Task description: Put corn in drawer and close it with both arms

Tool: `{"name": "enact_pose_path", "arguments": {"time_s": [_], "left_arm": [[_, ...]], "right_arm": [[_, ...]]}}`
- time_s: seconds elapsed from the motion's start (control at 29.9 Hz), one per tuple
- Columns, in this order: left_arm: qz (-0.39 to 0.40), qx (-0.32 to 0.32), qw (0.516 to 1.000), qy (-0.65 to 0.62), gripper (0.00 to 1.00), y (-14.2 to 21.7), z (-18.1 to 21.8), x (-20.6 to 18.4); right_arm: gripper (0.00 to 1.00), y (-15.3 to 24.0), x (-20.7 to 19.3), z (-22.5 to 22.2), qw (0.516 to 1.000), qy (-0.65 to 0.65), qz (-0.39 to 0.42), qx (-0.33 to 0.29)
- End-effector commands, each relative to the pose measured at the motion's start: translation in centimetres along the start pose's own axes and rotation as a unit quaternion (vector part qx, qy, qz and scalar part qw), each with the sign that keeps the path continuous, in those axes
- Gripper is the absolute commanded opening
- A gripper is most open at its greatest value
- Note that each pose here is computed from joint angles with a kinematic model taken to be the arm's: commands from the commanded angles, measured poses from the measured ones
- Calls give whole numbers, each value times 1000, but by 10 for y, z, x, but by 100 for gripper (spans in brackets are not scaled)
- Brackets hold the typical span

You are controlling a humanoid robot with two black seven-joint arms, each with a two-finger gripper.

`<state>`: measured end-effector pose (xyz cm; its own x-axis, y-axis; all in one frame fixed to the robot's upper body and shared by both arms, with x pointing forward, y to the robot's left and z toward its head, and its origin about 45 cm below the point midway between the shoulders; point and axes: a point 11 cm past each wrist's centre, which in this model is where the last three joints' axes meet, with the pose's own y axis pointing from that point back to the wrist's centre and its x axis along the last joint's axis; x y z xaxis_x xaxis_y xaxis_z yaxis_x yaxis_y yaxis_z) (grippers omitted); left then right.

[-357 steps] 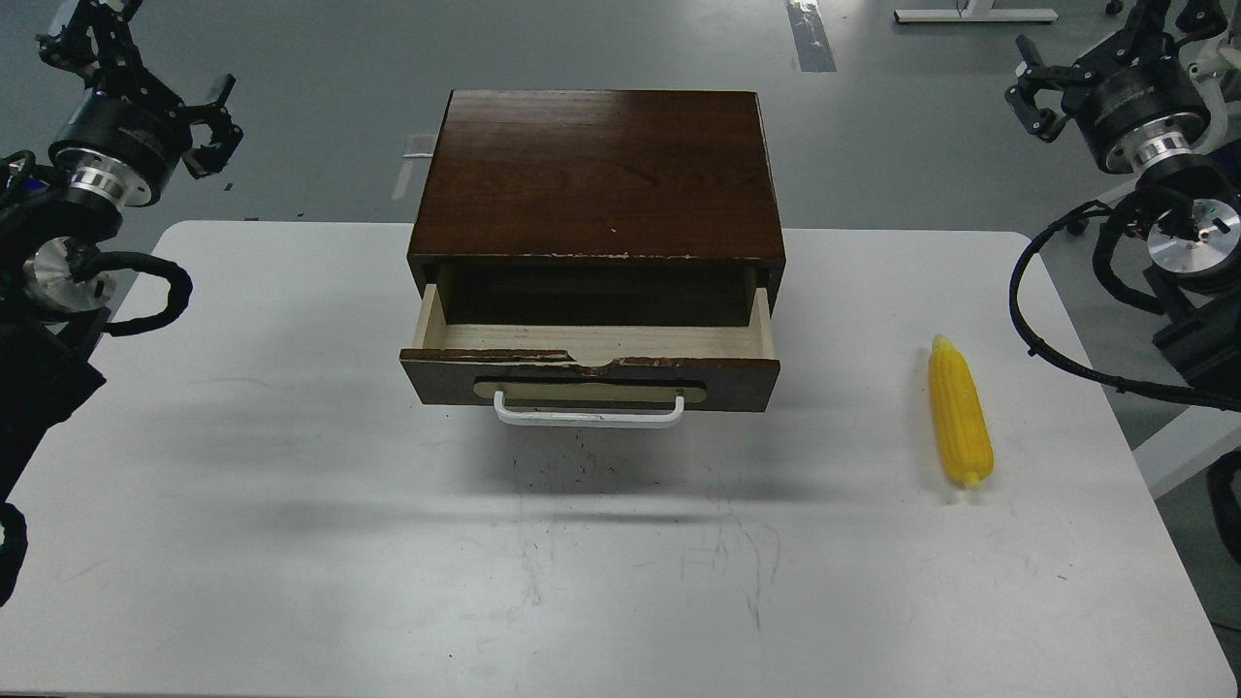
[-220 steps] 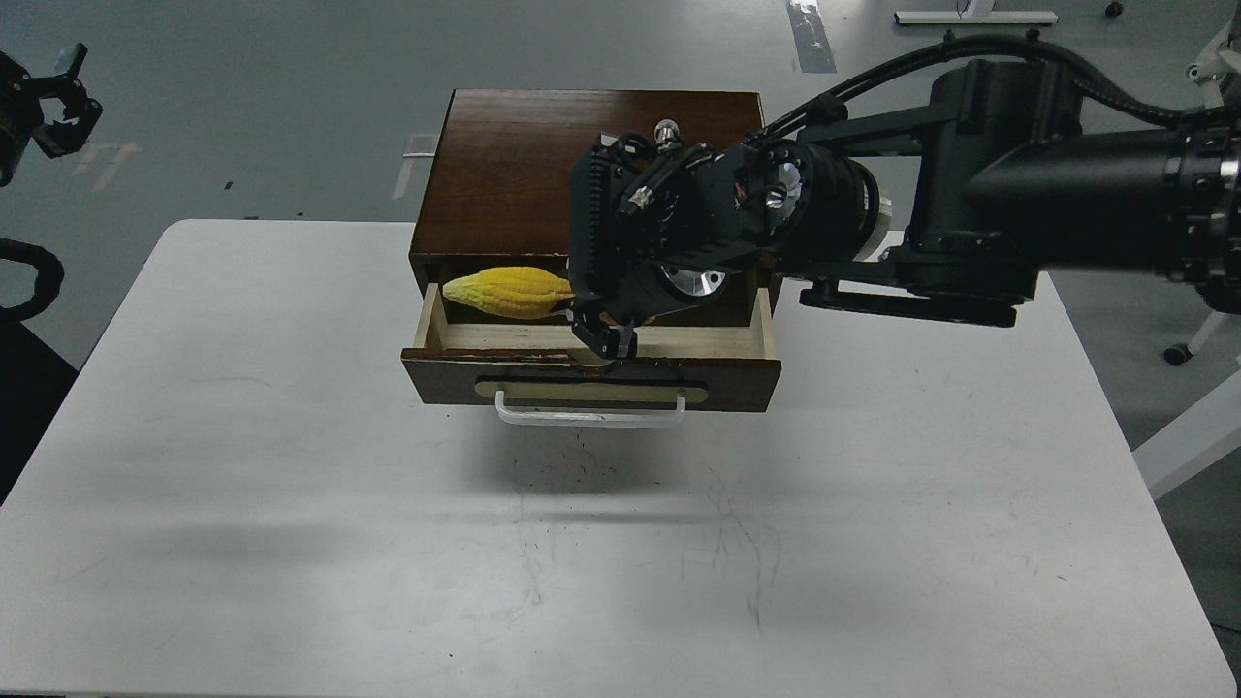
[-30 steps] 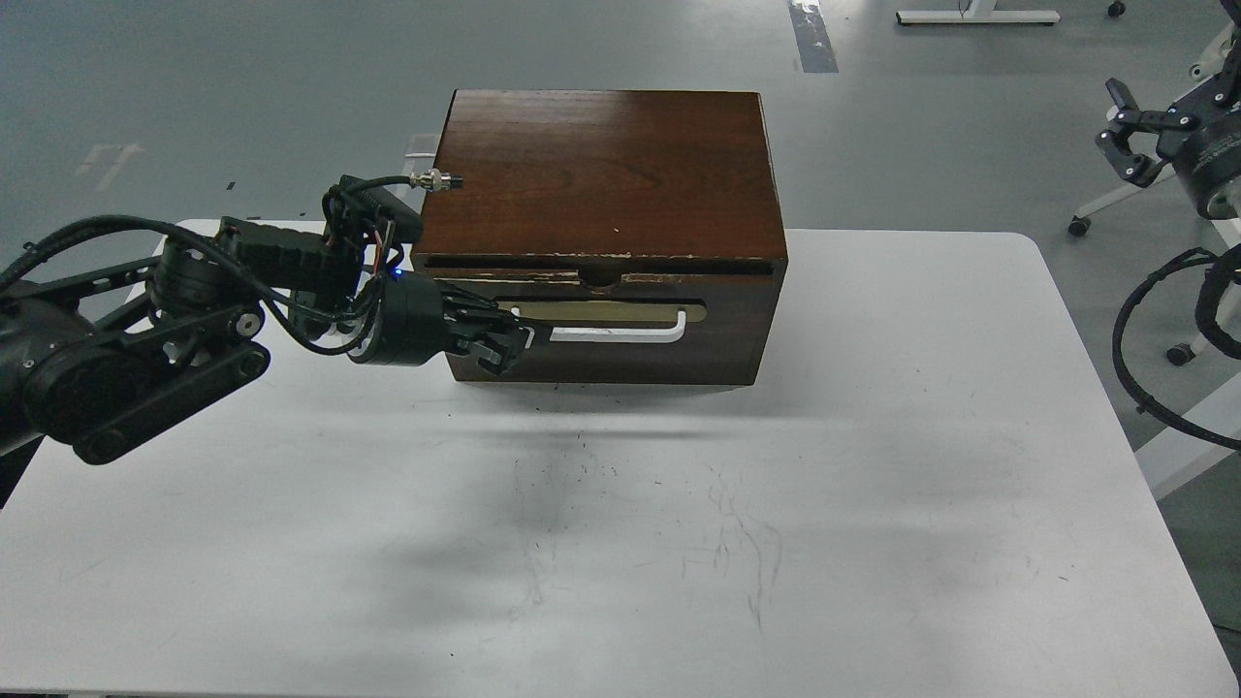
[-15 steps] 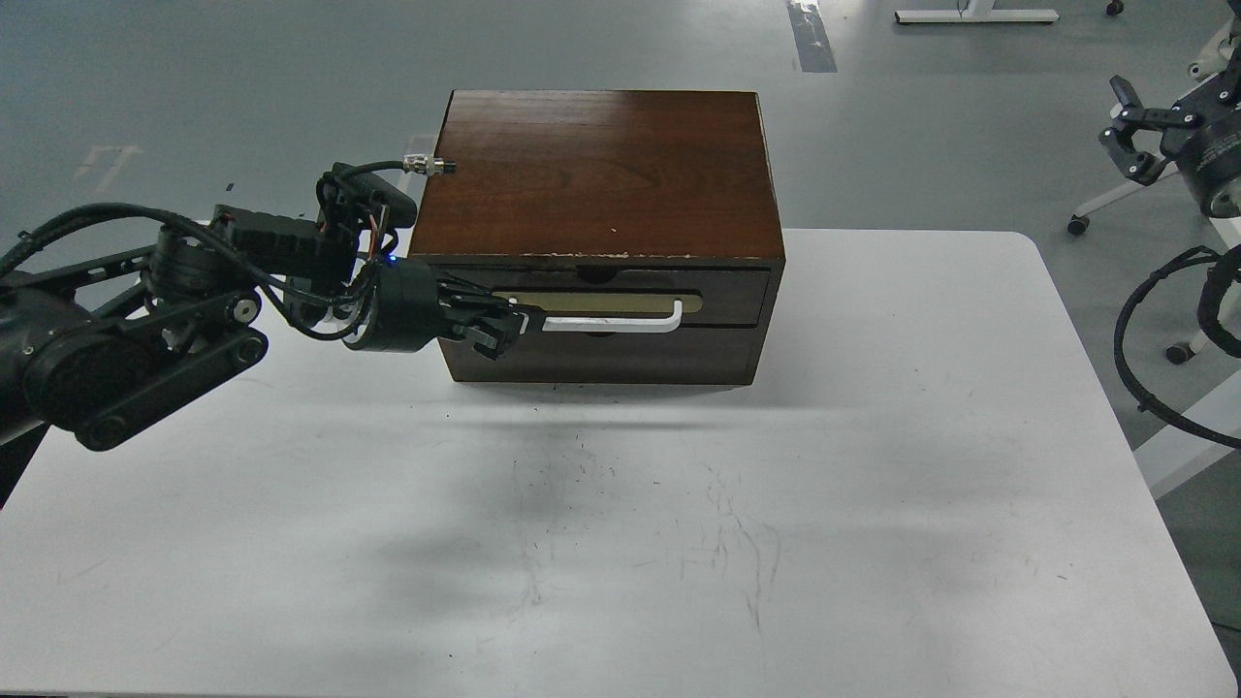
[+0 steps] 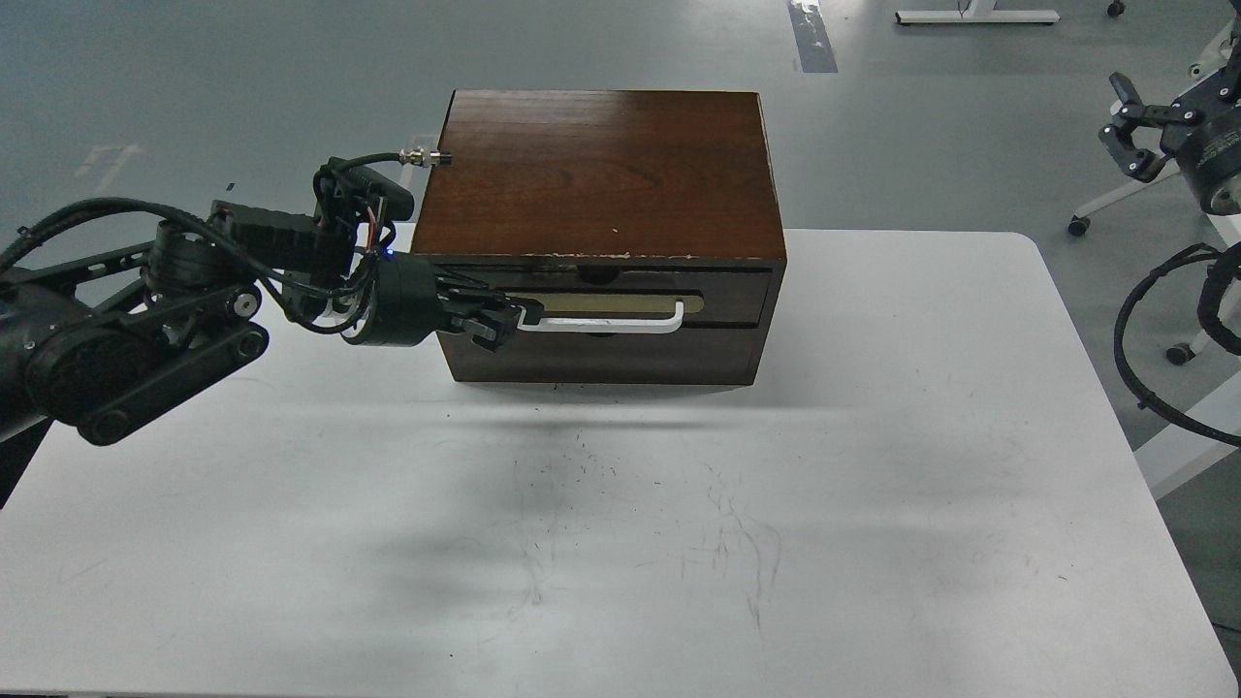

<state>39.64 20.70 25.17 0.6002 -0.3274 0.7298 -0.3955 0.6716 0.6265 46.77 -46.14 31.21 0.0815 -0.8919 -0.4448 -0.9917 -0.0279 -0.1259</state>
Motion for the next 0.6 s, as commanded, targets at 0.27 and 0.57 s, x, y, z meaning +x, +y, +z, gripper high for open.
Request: {"name": "enact_pose_path", "arguments": {"time_s": [0.27,0.57], "left_arm": [[119,-91,977,149,12,45,8,61],[300,-236,817,433,95,115,-18,109]], "right_arm": [[99,-1,-1,-6,1000,-3,-1,10],[100,-1,1,-11,1000,0,3,16]]}}
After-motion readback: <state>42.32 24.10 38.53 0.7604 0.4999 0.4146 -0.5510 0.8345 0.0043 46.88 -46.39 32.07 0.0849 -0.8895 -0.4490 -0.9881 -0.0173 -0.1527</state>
